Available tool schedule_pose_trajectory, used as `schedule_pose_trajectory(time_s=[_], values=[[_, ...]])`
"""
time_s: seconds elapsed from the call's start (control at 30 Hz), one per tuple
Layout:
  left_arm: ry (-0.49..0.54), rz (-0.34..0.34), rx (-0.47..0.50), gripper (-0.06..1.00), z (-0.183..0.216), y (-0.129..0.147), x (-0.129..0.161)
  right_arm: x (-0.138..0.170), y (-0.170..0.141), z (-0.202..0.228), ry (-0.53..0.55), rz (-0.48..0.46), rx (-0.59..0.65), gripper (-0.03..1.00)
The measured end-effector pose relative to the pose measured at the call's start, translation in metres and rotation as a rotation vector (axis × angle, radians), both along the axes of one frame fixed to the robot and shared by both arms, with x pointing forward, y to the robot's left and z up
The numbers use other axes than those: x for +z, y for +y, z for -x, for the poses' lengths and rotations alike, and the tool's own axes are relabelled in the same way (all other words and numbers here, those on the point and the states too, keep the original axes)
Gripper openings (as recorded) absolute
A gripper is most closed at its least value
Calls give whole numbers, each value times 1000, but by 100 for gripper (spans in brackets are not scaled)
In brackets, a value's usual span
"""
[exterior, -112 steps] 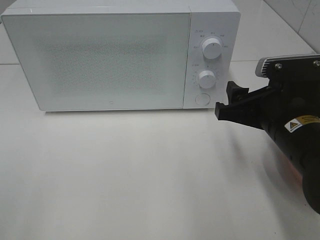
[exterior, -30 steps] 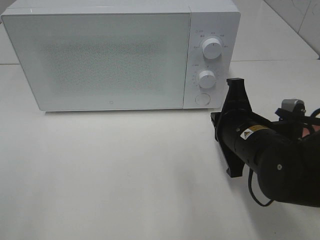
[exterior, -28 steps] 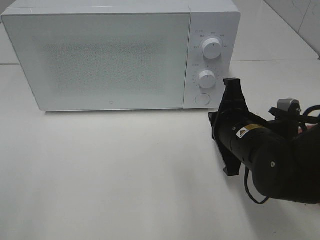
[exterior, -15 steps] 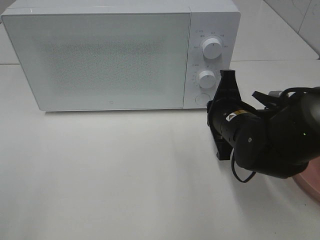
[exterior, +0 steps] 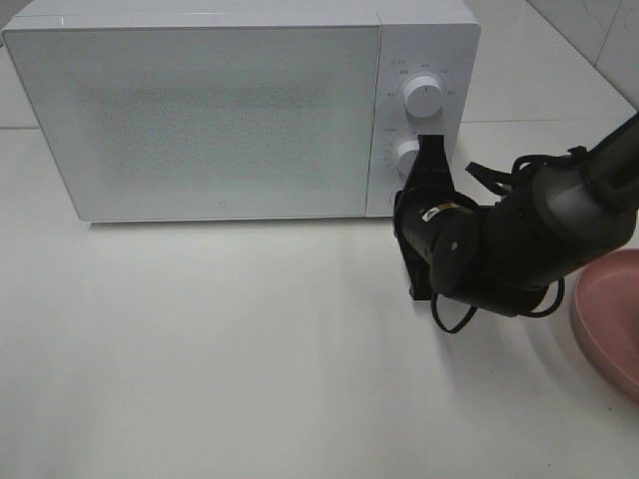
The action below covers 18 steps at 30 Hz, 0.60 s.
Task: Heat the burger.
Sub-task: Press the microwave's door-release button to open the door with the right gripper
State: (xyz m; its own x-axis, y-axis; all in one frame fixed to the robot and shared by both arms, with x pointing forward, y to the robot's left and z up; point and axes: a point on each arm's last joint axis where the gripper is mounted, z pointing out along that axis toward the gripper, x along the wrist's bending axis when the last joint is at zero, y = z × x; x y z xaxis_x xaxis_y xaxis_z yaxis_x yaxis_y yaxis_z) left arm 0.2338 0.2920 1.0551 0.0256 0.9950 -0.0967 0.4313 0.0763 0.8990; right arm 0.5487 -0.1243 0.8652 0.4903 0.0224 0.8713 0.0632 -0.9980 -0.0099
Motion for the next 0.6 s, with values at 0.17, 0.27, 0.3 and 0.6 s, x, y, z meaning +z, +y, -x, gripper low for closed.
schedule_pose_trajectory(time_s=[0.17,0.27,0.3,0.6], values=[[0,0,0,97,0,0,0,-5,1,-9,-1,-4,-15,0],[0,0,0,97,0,0,0,-6,0,-15,-5,-8,-31,0],[0,0,0,97,0,0,0,-7,-1,-17,-7,-8,-38,0],[0,0,0,97,0,0,0,-15,-2,-23,5,-4,-64,0]])
